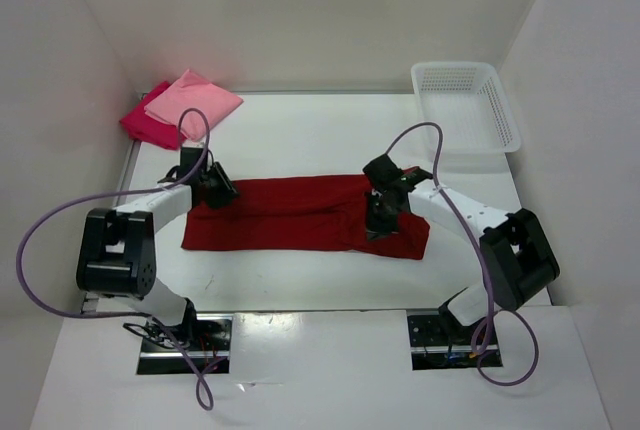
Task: Fold and stack the t-shirts
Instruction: Fold the other side of the tshirt into a rectangle
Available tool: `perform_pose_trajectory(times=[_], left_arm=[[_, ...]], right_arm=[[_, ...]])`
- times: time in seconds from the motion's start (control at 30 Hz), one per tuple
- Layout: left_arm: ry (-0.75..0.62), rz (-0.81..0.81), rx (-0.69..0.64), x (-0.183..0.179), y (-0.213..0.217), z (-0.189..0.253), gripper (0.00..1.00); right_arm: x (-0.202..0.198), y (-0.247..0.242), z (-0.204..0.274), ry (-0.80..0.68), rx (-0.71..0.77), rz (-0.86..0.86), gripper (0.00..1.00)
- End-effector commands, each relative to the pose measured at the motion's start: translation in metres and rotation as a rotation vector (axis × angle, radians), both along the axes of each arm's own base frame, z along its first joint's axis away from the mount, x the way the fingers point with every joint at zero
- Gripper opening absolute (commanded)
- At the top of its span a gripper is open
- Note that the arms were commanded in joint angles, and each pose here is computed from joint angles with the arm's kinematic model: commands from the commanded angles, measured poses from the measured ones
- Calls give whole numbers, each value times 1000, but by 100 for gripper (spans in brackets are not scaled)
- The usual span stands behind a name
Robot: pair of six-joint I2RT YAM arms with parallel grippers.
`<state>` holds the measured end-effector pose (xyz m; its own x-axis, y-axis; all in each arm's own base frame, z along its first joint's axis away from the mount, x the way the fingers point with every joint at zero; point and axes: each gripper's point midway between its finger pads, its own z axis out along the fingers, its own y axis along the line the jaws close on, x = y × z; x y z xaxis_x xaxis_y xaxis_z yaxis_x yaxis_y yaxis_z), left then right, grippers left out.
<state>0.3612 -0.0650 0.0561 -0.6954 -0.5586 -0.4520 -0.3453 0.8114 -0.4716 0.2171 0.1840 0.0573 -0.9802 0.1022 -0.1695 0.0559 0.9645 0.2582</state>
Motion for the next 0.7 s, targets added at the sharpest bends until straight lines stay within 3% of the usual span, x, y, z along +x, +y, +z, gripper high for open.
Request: perform_pose_trajectory(times=[0.0,0.17,0.27,0.37,0.67], left_arm=[[62,-25,-13,0,-3,-17,42],[137,-44,20,-12,0,-34,30],[133,-56,40,-18,3,-22,25],[92,-55,40,-32,4,-1,25],[197,-122,-129,-89,-27,-3,25]], right_arm=[[24,21,43,-114,101,7,8],[46,40,50,-149,157,10,9],[52,42,50,-173,166,-1,9],[54,43,50,-184,168,8,9],[101,73,69,-263,215,33,12]])
